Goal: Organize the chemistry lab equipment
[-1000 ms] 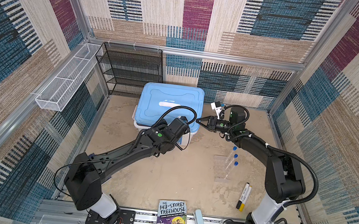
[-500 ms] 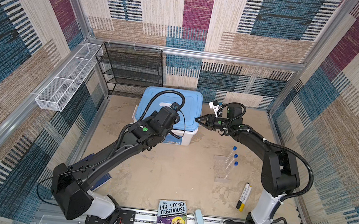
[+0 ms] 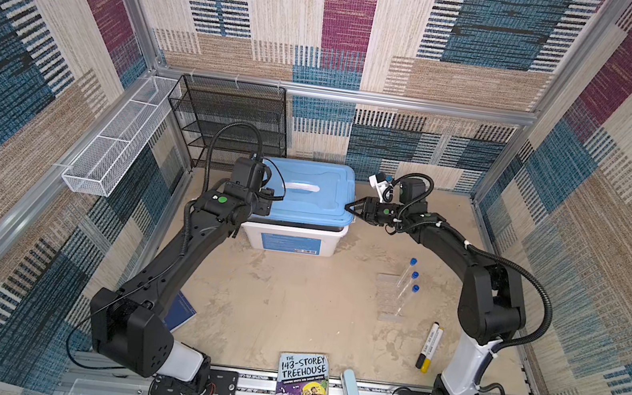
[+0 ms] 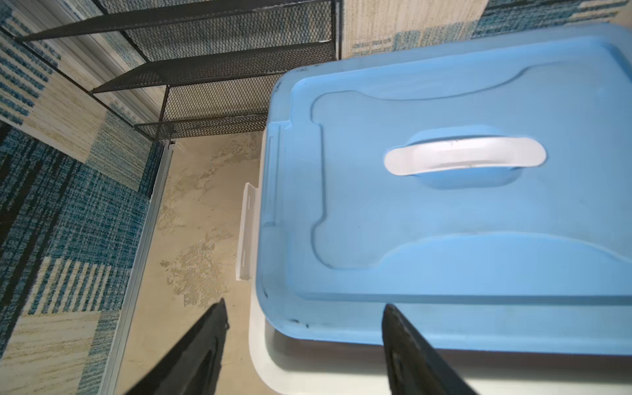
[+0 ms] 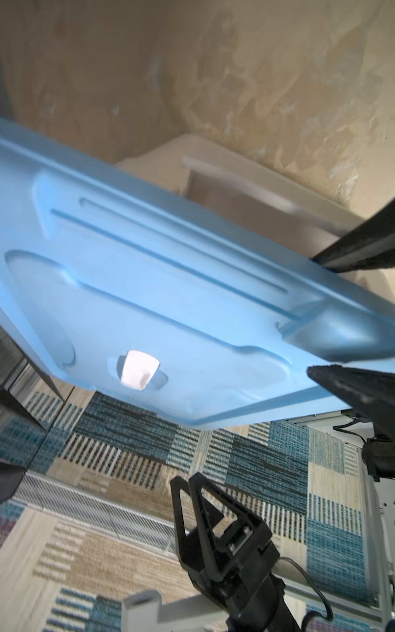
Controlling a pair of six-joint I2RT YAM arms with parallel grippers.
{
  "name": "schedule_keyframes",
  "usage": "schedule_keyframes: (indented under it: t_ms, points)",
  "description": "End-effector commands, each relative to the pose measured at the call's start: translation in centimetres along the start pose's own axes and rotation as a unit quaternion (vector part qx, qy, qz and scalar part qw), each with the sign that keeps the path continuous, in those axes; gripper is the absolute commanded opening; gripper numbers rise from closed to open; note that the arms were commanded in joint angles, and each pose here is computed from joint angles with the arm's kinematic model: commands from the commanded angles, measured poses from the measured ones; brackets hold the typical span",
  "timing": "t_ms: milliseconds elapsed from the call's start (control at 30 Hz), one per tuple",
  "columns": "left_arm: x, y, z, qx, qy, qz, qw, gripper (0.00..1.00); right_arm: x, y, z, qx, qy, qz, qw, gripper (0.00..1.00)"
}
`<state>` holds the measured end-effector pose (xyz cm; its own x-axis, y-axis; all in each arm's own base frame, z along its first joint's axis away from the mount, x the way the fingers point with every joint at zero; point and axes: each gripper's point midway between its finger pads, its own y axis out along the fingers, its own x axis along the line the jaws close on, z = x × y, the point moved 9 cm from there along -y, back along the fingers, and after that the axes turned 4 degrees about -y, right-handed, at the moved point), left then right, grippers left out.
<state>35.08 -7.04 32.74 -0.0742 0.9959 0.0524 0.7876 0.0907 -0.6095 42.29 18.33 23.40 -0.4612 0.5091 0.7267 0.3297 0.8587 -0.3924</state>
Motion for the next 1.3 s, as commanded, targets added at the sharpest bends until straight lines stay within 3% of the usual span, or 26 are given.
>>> schedule_keyframes:
  t_ms: [0,367,667,833,1267]
  points:
    - [0.8,2.0,-0.2,0.001,-0.044,0.018,0.999,0.74,-0.7,0.2,0.5,0.011,0.002,0.033,0.999,0.48]
    - [3.2,6.4,0.5,0.035,-0.068,0.003,0.997,0.76,-1.0,0.2,0.3,0.007,-0.019,0.075,0.997,0.53]
    - [4.7,8.5,1.8,0.045,-0.149,0.072,0.985,0.77,-0.3,0.9,0.7,0.012,-0.035,0.073,0.997,0.55]
    - [4.4,8.9,2.1,0.055,-0.165,0.108,0.979,0.69,-0.4,1.0,1.0,0.020,-0.035,0.074,0.996,0.56]
    - [4.9,7.2,4.5,0.092,-0.197,0.089,0.972,0.59,0.3,0.8,1.7,0.028,-0.044,0.082,0.995,0.61]
